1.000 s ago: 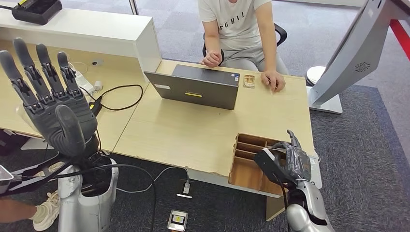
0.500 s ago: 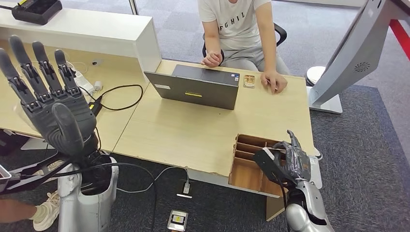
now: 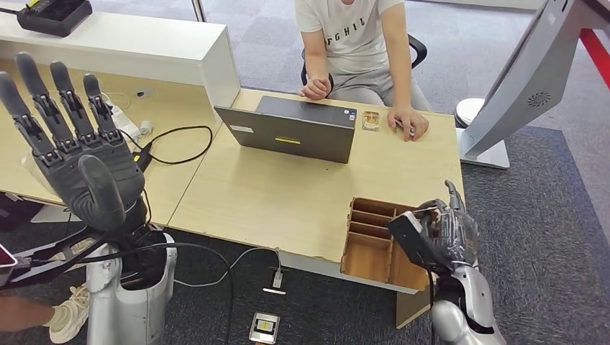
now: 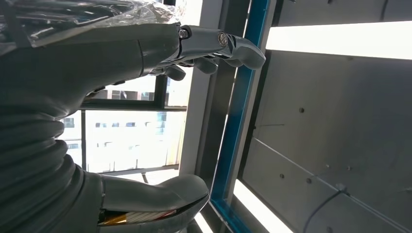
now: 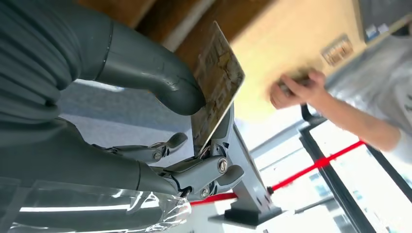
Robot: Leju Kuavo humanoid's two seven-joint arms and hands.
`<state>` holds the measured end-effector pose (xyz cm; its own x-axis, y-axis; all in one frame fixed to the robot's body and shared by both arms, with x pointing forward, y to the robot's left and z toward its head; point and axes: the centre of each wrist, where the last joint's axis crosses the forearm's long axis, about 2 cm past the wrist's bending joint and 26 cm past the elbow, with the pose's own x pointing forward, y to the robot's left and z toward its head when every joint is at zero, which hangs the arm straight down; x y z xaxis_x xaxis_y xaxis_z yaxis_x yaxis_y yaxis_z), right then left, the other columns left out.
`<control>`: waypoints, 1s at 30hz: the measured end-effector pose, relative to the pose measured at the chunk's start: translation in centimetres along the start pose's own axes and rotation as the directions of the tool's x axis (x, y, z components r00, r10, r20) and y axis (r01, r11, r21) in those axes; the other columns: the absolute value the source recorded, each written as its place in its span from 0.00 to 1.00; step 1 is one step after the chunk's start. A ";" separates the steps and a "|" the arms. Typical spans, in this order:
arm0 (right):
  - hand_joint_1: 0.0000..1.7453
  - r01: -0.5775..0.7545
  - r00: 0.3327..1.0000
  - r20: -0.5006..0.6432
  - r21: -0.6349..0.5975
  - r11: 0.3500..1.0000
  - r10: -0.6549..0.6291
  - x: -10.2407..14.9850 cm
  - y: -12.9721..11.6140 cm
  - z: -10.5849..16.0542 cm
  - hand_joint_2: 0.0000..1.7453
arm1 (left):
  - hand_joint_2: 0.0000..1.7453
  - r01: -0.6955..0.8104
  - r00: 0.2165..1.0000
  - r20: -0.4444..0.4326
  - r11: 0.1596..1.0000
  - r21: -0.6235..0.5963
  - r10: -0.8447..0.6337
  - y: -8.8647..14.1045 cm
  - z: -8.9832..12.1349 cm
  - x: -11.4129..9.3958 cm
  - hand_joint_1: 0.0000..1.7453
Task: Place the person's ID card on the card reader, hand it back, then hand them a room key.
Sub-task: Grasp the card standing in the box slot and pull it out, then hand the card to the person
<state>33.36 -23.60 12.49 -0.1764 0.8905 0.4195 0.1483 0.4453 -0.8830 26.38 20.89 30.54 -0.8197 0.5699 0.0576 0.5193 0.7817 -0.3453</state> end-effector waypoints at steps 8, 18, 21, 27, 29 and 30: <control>1.00 0.037 0.993 0.116 -0.276 0.960 -0.005 1.9 -5.0 -1.5 1.00 | 1.00 -0.011 1.000 -0.007 1.000 -0.006 0.011 -0.1 0.2 -0.3 0.00; 1.00 0.149 0.970 0.239 -0.442 0.884 -0.044 3.9 -9.7 -3.1 1.00 | 1.00 -0.036 0.999 -0.021 0.999 0.006 0.036 -0.3 0.6 -0.9 0.00; 1.00 0.193 0.961 0.265 -0.438 0.878 -0.079 4.2 -10.7 -4.3 1.00 | 1.00 -0.044 0.999 -0.025 0.999 0.013 0.044 -0.3 0.6 -1.2 0.00; 1.00 0.209 0.952 0.293 -0.415 0.886 -0.087 4.8 -11.8 -8.4 1.00 | 1.00 -0.065 0.997 -0.029 0.998 0.028 0.065 -0.6 0.6 -1.9 0.00; 1.00 0.189 0.955 0.289 -0.408 0.893 -0.070 5.2 -11.9 -9.9 1.00 | 1.00 -0.073 0.997 -0.031 0.997 0.029 0.073 -0.7 0.6 -2.1 0.00; 1.00 0.177 0.957 0.285 -0.403 0.898 -0.061 5.3 -11.9 -10.6 1.00 | 1.00 -0.077 0.996 -0.032 0.997 0.030 0.078 -0.8 0.6 -2.2 0.00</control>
<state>40.94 -23.13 27.43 -0.4550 0.7979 0.3954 0.4936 0.5956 -0.6337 27.58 18.88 30.09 -0.7683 0.6373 0.0603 0.5739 0.7274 -0.3762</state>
